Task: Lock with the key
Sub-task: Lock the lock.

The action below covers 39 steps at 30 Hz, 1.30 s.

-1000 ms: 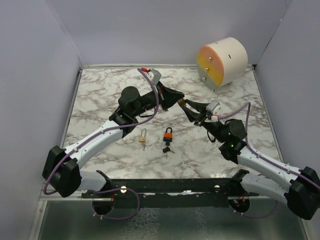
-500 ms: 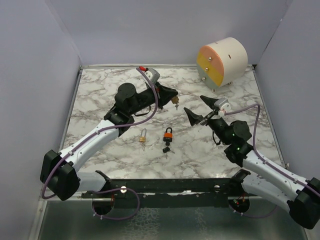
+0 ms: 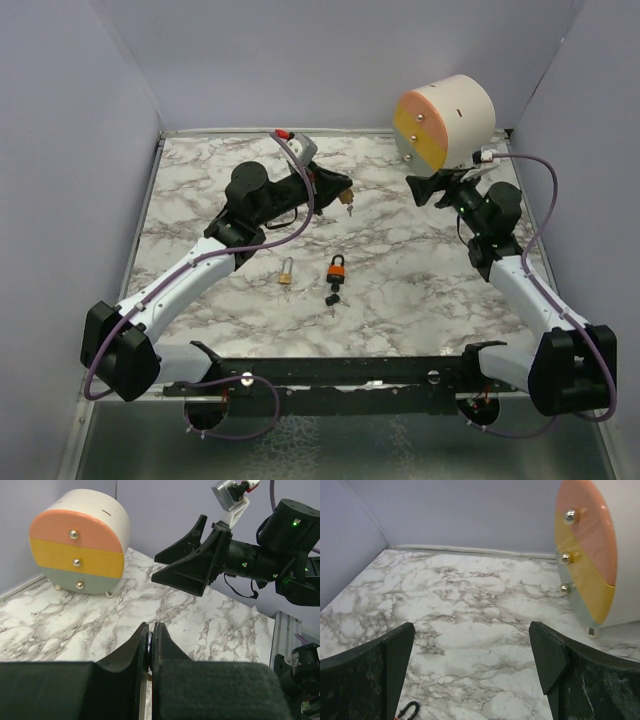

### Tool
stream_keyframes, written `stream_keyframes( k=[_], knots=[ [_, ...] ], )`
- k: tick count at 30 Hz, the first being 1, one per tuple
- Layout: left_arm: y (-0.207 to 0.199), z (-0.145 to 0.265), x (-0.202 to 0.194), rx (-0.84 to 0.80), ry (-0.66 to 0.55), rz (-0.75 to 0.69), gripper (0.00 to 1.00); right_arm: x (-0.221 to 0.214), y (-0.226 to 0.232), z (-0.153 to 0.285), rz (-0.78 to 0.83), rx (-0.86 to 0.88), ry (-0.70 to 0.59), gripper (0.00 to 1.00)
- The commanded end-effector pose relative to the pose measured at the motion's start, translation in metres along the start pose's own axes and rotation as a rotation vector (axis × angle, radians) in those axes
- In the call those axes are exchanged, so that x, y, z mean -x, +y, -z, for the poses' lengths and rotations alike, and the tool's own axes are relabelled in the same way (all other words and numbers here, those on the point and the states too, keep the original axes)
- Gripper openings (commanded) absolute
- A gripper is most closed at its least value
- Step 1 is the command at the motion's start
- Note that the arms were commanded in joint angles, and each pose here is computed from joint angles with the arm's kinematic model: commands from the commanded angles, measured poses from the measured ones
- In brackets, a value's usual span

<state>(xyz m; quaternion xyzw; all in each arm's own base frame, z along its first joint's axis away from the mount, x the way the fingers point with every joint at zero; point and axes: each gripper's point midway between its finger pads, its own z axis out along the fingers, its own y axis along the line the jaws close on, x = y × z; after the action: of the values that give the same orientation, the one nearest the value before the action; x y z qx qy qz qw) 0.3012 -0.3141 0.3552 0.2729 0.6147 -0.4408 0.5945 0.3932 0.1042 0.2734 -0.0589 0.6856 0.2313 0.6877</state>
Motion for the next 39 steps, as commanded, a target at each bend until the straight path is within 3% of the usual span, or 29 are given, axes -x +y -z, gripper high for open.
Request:
stream_keyframes(
  k=[1,7,15,19,21,23,33,39],
  knots=[
    [-0.011,0.000,0.021,-0.056,-0.031,-0.047,0.00,-0.004,0.031,0.006,-0.029,0.147,0.063,0.98],
    [-0.025,-0.005,0.020,-0.150,-0.016,-0.034,0.00,-0.009,0.081,0.043,0.054,0.438,-0.032,0.98],
    [-0.048,-0.012,0.011,-0.330,0.019,0.015,0.00,-0.017,0.128,0.075,0.028,0.764,-0.027,0.87],
    [-0.046,-0.015,0.005,-0.333,0.029,0.038,0.00,-0.019,0.133,0.076,0.003,0.775,-0.011,0.79],
    [-0.045,-0.017,0.001,-0.336,0.037,0.046,0.00,-0.020,0.135,0.075,0.004,0.773,-0.005,0.66],
    [-0.045,-0.018,-0.001,-0.343,0.043,0.053,0.00,-0.021,0.143,0.077,0.004,0.800,0.002,0.61],
    [-0.055,-0.013,0.001,-0.397,0.034,0.056,0.00,-0.022,0.167,0.085,0.028,0.896,-0.012,0.45],
    [-0.063,-0.012,-0.003,-0.461,0.050,0.069,0.00,-0.022,0.173,0.082,0.028,0.912,-0.014,0.42]
  ],
)
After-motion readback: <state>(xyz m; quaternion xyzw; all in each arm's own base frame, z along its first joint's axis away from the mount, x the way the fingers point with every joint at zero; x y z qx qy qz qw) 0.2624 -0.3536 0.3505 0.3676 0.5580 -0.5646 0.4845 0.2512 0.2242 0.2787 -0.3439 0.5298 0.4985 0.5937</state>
